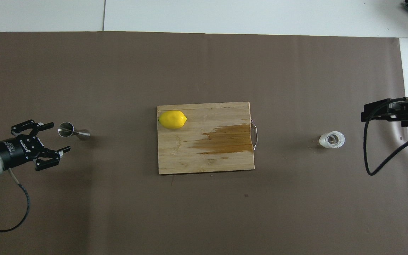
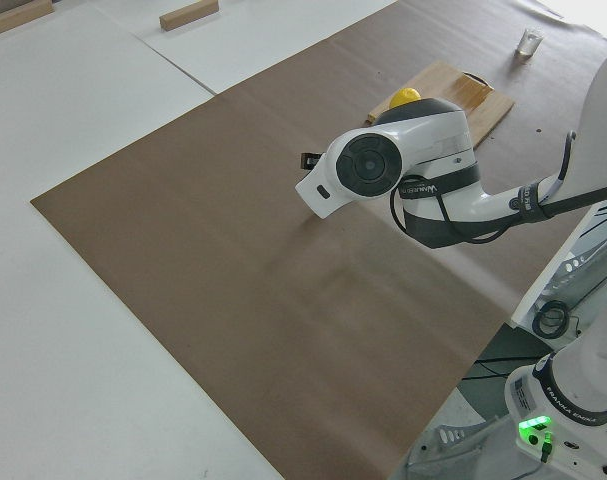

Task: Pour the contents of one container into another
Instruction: 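Reach the left gripper to the small metal cup and grasp it, then lift the metal cup with the left gripper toward the cutting board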

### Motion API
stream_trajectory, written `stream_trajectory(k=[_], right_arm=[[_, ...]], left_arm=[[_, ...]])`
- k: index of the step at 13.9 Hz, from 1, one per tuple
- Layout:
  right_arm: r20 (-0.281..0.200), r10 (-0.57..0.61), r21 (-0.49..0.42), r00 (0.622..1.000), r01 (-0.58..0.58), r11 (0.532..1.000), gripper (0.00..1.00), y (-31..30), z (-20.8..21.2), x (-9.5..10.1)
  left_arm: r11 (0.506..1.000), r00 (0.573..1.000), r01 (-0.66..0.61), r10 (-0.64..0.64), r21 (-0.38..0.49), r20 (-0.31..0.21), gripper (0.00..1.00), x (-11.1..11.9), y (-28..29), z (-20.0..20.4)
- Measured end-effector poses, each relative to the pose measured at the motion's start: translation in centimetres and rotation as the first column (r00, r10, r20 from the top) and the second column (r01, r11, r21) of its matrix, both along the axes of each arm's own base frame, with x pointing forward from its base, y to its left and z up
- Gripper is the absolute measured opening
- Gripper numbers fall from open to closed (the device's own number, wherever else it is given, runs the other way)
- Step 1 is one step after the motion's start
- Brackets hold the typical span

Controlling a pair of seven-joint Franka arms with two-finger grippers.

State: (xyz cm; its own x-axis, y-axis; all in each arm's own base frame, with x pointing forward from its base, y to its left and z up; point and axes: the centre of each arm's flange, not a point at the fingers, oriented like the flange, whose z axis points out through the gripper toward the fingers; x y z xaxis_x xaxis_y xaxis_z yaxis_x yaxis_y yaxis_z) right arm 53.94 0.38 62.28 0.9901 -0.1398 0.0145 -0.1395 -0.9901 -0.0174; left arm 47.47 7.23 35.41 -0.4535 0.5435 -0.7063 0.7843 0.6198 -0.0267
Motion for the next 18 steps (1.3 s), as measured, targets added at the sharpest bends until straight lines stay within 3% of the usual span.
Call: stream_trajectory(k=[18], right_arm=[[0.000, 0.000, 0.000, 1.000, 0.000, 1.000, 1.00, 0.0, 0.0, 0.0]], left_arm=[[0.999, 0.999, -0.036, 0.036, 0.012, 0.008, 0.97, 1.4, -1.1, -0.9]])
